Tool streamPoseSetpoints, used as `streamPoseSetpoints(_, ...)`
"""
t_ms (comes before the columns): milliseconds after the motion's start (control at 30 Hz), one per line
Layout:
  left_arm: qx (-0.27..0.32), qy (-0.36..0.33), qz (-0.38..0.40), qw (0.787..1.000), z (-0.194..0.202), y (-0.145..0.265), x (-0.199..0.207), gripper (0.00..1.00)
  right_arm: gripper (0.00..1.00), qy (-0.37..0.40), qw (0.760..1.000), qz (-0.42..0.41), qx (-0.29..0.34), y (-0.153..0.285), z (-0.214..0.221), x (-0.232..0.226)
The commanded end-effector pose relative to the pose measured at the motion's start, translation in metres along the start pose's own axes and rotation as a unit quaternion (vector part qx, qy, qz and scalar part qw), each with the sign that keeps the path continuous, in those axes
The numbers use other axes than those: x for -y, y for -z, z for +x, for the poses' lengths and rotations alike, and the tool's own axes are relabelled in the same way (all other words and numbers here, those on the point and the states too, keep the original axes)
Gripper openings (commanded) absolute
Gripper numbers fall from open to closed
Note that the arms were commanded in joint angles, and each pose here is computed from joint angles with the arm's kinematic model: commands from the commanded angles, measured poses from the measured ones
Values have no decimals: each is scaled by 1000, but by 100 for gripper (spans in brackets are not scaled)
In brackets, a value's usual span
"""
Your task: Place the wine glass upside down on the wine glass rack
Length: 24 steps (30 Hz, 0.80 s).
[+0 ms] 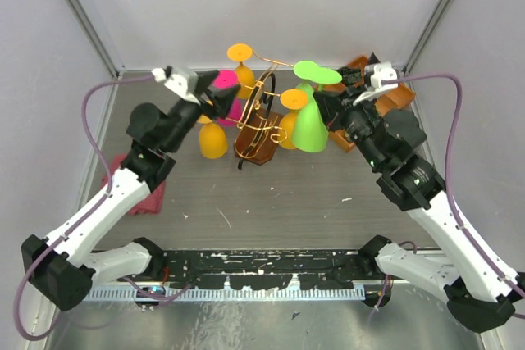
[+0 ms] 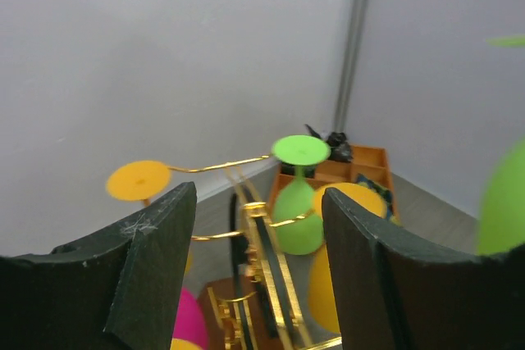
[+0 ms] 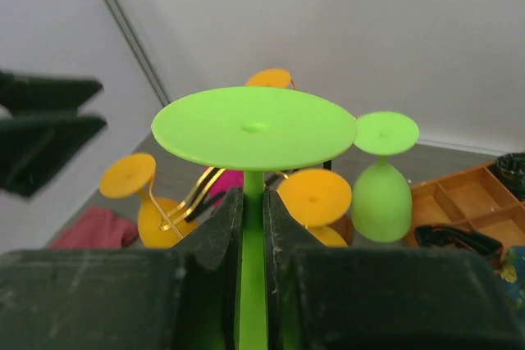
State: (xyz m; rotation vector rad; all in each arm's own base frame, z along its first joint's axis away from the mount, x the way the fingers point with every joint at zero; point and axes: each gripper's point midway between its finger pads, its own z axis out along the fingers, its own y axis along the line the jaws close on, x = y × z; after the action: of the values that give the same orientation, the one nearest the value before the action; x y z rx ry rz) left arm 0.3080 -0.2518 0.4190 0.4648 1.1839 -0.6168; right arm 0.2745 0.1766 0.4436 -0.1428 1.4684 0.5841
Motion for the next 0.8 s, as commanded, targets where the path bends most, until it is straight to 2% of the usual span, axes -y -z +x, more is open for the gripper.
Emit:
streamPoseSetpoints(0, -30, 95, -16, 995, -6, -2, -42, 69, 1, 50, 998, -29, 3, 25, 8, 0)
streamPoseSetpoints(300, -77, 108, -77, 988, 9, 4, -107, 74, 1, 94, 988, -118, -46, 26, 82, -14)
streamPoseSetpoints(567, -78, 106, -115, 985, 26, 15, -128, 74, 1, 77, 983, -164, 20, 58, 106, -23)
streamPoseSetpoints(767, -70, 103, -124, 984, 28, 17, -131, 73, 1, 73, 980, -179, 39, 67, 113, -25)
